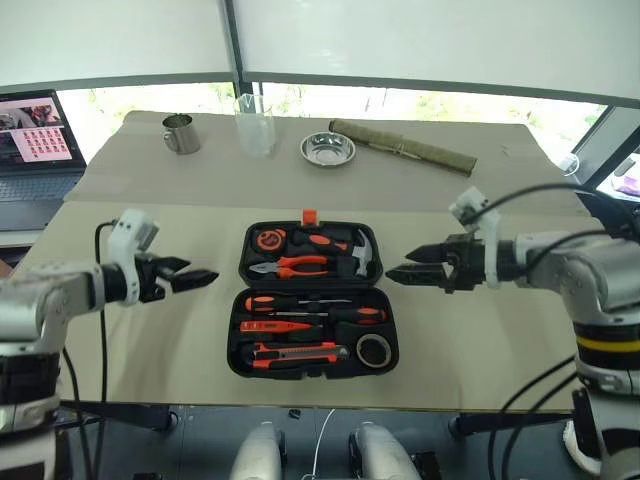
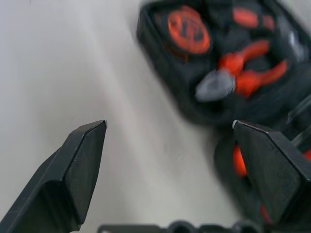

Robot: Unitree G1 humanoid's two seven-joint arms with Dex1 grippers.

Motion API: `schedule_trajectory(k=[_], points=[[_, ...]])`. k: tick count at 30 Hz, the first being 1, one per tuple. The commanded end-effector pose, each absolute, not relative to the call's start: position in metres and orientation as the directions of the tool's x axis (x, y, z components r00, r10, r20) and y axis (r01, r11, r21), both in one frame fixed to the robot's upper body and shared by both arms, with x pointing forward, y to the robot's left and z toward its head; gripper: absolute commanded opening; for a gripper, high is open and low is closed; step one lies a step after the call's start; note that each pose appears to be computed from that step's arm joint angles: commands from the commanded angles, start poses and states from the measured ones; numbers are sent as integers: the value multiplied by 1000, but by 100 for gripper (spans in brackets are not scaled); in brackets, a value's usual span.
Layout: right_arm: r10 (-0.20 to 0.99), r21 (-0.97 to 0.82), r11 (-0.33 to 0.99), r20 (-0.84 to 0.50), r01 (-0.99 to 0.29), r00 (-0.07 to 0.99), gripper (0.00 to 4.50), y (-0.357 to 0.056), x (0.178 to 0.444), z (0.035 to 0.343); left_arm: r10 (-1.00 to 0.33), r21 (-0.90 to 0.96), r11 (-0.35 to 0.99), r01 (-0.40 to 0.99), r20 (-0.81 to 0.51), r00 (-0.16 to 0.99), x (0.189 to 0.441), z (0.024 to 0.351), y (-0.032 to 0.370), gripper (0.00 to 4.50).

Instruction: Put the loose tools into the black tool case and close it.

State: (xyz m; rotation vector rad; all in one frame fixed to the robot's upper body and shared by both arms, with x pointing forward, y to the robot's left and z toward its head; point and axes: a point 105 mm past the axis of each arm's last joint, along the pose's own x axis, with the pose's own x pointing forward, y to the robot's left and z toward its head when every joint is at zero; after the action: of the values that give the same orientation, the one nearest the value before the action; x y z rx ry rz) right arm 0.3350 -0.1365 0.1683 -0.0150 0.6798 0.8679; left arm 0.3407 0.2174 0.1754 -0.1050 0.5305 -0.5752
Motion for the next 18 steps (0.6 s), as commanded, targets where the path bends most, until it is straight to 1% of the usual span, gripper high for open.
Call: schedule_trajectory(k=[1, 4, 7, 10, 13, 16, 18], points=[[579, 183, 766, -614, -616, 537, 446, -146, 359, 158, -465, -228, 884, 407, -514, 721, 350, 167, 215, 450], [548, 163, 789, -622, -592, 559, 446, -144, 371, 156, -454, -228, 890, 396, -530, 716, 354, 163, 212, 450], [545, 167, 795, -620, -583, 565, 446, -140, 378, 156, -455, -235, 889, 392, -535, 712, 354, 162, 211, 450], [568, 208, 788, -611, -580, 551, 446, -132, 380, 158, -461, -245, 886, 392, -538, 705, 353, 162, 213, 450], [574, 220, 784, -613, -580, 543, 446, -128, 381, 158, -444, -260, 896, 360, -528, 724, 355, 165, 222, 450], [555, 212, 793, -638, -571, 534, 446, -129, 380, 152, -454, -276, 891, 361, -532, 715, 354, 164, 223, 450], [522, 192, 811, -664, -553, 535, 446, -134, 381, 145, -489, -302, 872, 385, -536, 688, 351, 161, 215, 450]])
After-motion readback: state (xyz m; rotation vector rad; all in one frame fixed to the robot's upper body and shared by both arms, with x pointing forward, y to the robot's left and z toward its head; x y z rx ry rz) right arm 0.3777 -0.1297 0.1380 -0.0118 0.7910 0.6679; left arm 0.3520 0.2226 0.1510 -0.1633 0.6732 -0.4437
